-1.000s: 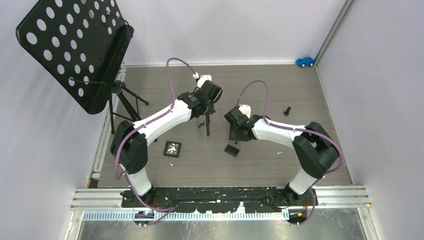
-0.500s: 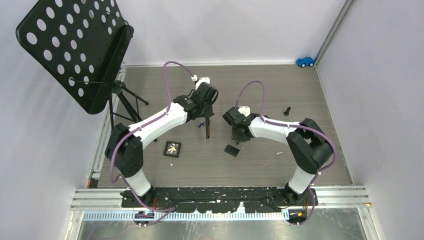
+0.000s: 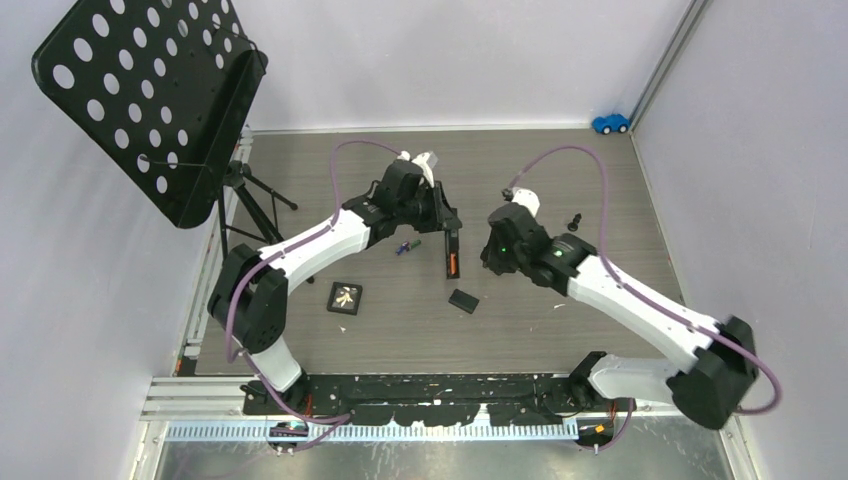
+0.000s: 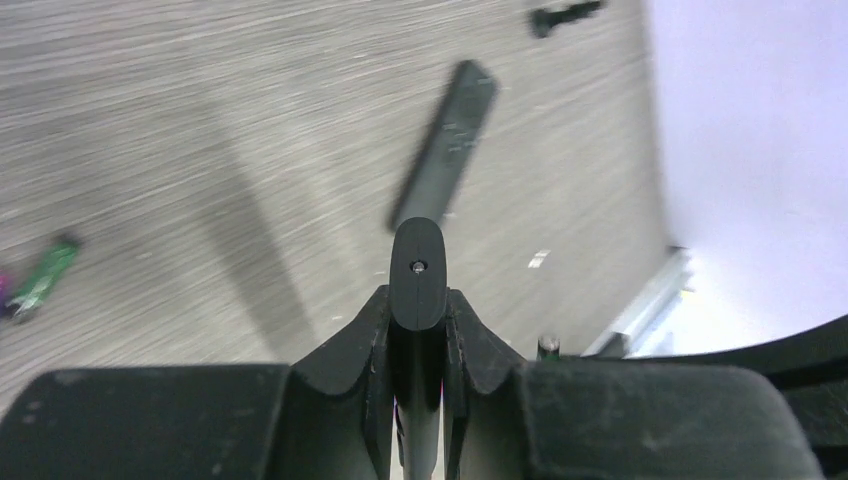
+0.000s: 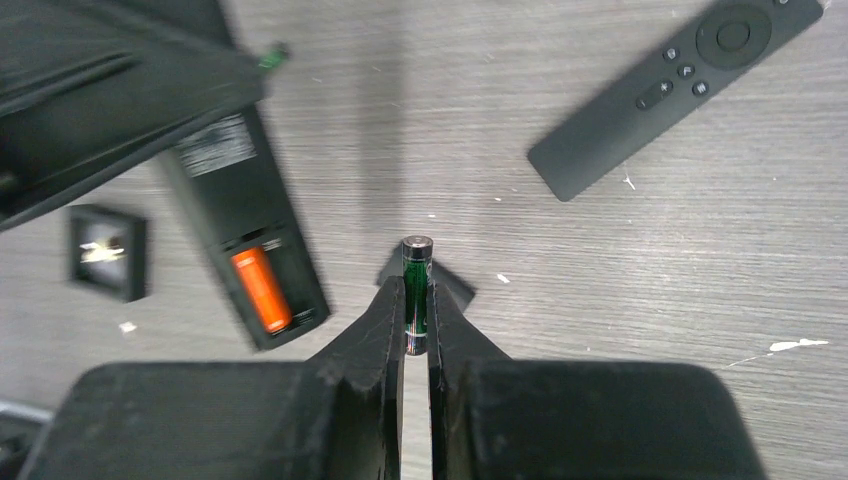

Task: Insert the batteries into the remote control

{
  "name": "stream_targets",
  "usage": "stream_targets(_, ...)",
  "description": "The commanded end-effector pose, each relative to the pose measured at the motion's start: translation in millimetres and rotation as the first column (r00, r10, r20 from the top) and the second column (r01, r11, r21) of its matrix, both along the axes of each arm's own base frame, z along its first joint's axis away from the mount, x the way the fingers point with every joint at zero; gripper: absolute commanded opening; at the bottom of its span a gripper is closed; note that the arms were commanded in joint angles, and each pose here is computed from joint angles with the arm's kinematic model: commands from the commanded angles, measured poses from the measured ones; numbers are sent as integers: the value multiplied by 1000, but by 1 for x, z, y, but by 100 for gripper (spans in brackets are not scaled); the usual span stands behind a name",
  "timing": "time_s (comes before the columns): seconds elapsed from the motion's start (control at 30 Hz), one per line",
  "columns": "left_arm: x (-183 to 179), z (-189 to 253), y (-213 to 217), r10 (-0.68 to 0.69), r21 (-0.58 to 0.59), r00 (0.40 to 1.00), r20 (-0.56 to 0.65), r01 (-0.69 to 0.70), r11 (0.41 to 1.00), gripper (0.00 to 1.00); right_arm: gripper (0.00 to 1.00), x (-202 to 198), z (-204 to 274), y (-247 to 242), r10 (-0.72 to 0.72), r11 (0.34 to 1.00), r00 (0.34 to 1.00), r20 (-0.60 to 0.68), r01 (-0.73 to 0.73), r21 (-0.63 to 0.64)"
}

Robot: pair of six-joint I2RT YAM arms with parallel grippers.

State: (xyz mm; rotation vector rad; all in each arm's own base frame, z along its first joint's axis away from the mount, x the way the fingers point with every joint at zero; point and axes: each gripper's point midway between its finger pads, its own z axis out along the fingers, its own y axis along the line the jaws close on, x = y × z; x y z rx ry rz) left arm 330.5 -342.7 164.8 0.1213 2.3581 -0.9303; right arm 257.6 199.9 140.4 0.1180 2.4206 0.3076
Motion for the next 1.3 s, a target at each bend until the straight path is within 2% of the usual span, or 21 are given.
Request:
stream_targets(0.0,-5,62,-48,-140,-331,990,19,138,934,0,4,-18,38,-3,70,995,997,40,-73,62)
stream_targets(0.2,-8,72,-71,-212,-493,975,-72,150,857,0,5,-34,70,-5,125,985,990,67,-132,111)
stream_targets(0.33,-9,73,-76,-231,-548,967,-109,135,825,0,6,-35,76,-6,143,983,986,81,-151,108)
stream_targets(0.7,-15,74,-77,-252,-573,956,-150,124,810,0,9,-28,68,-13,131,990,988,78,-134,37)
stream_targets(0.93,-19,81,-78,-265,-593,952,-155,125,795,0,19,-28,68,-10,137,989,988,72,-140,46)
stream_targets(1.27,-18,81,-79,-268,-602,948,-172,114,790,0,19,-28,75,-2,155,983,983,94,-163,84)
